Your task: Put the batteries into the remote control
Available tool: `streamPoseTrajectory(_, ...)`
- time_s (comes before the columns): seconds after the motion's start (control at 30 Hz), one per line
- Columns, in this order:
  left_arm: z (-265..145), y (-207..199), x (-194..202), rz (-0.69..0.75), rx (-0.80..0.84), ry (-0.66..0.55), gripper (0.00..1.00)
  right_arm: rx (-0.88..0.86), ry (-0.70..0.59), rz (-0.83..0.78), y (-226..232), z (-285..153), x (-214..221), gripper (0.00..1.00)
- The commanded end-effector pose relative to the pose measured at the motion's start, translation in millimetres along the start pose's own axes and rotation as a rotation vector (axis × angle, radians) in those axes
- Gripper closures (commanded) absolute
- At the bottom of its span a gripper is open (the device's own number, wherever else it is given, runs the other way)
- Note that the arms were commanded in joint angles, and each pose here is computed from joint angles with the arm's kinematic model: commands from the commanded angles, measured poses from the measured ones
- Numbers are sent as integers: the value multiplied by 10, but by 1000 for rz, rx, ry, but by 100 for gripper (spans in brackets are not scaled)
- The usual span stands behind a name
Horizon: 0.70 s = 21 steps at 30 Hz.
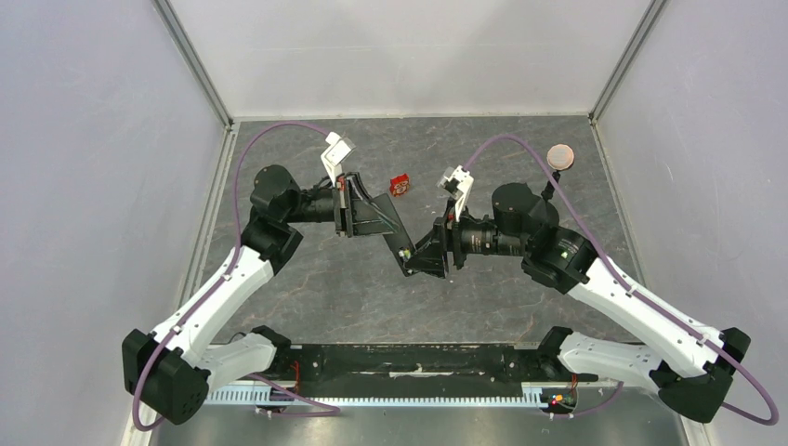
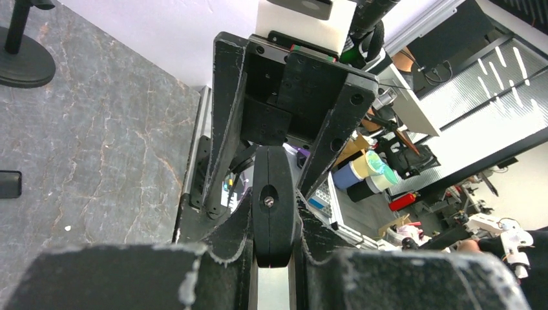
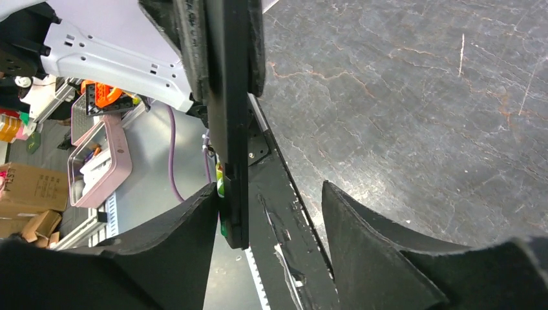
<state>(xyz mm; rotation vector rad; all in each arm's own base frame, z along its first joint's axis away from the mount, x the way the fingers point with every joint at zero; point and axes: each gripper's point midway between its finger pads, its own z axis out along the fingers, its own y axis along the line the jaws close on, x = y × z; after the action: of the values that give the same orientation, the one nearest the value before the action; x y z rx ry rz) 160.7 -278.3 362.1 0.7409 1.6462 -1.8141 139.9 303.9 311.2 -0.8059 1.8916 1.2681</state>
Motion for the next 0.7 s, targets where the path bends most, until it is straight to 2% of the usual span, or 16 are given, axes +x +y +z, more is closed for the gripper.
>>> streamPoseTrajectory(0.0, -30, -126, -7, 85, 20, 2, 98, 37, -64, -2, -54, -51, -134, 39)
streamPoseTrajectory(0.2, -35, -105, 11, 83, 8, 3, 98, 43, -66, 14, -79, -51, -143, 53)
streamPoseTrajectory(0.4, -37, -81, 13, 80, -3, 2, 98, 49, -55, 20, -111, -43, -94, 61)
streamPoseTrajectory(0.6, -41, -64, 18, 78, -14, -2, 98, 61, -50, 27, -146, -40, -69, 83)
streamPoseTrajectory(0.67, -43, -63, 19, 78, -16, -3, 98, 69, -50, 33, -159, -46, -64, 84)
